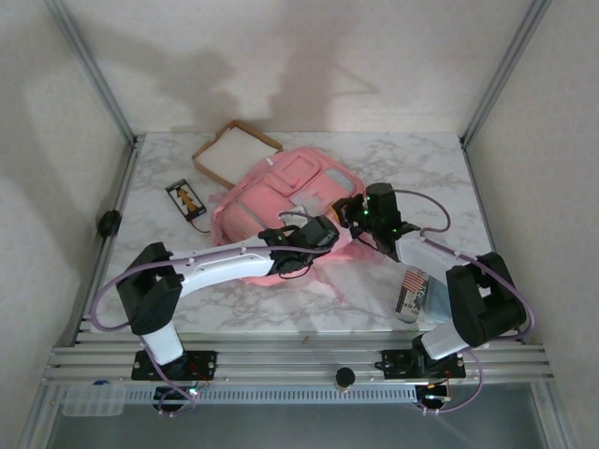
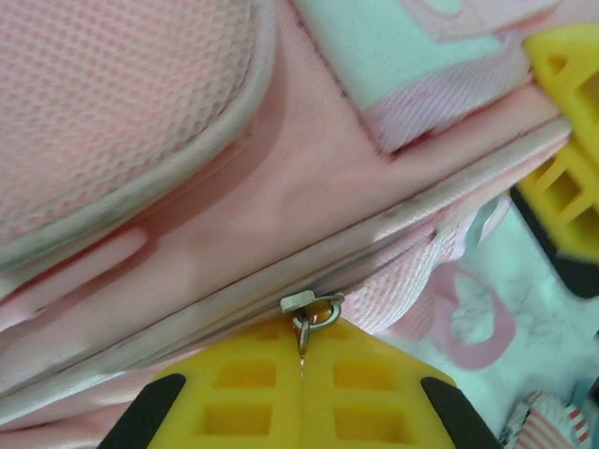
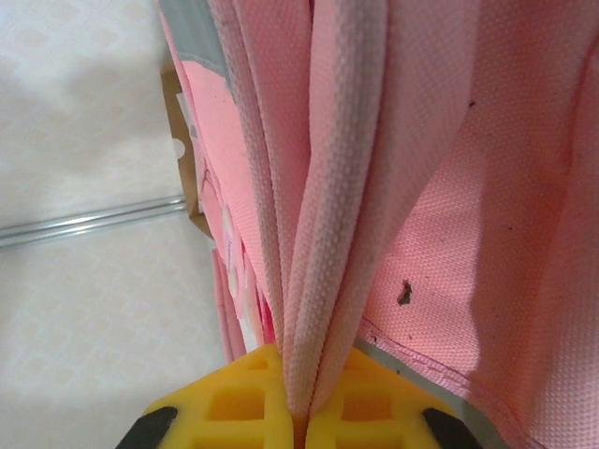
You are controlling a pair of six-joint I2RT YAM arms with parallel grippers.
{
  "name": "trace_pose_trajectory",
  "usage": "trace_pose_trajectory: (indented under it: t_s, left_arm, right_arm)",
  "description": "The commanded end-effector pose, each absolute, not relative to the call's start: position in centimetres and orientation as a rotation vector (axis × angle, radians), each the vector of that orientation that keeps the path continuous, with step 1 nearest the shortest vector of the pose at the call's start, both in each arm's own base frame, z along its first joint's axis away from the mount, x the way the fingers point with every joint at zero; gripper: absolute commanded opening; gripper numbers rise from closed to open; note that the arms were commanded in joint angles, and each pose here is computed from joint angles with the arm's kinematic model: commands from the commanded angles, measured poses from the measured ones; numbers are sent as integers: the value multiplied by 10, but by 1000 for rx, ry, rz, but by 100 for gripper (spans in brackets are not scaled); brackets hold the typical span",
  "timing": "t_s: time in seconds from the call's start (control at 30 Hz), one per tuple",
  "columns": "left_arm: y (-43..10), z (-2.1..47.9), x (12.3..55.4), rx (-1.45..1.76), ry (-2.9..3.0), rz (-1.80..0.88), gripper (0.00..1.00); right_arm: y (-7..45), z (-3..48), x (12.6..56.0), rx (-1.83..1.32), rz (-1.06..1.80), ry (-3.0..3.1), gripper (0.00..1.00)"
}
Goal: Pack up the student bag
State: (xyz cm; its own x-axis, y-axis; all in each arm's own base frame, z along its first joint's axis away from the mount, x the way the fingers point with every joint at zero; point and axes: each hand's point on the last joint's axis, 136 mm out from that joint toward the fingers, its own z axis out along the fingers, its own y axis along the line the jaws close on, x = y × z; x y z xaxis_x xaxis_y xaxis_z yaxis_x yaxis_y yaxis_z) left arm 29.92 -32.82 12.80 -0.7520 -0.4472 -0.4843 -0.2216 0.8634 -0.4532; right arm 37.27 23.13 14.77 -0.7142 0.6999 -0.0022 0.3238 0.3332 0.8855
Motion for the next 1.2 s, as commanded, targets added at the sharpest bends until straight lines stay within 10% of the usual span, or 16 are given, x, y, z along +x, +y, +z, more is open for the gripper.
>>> trace_pose_trajectory:
  t_s: [0.0,0.77,1.03,1.17]
  left_arm:
    - [-296,120,279,-382,2560,-369,0]
    - [-197,111,250,-268,2656,-119,0]
    - [-257,124,267,-203,2621,-407,0]
    - [-267,123,268,-185,2623,-444,0]
  right_arm:
    - [237,181,393,774,1409,2155,0]
    - [184,158,453,705,1212,2219,0]
    - [195,168,402,533,1094,2342,59]
    - [208,160,353,522,1170,2406,64]
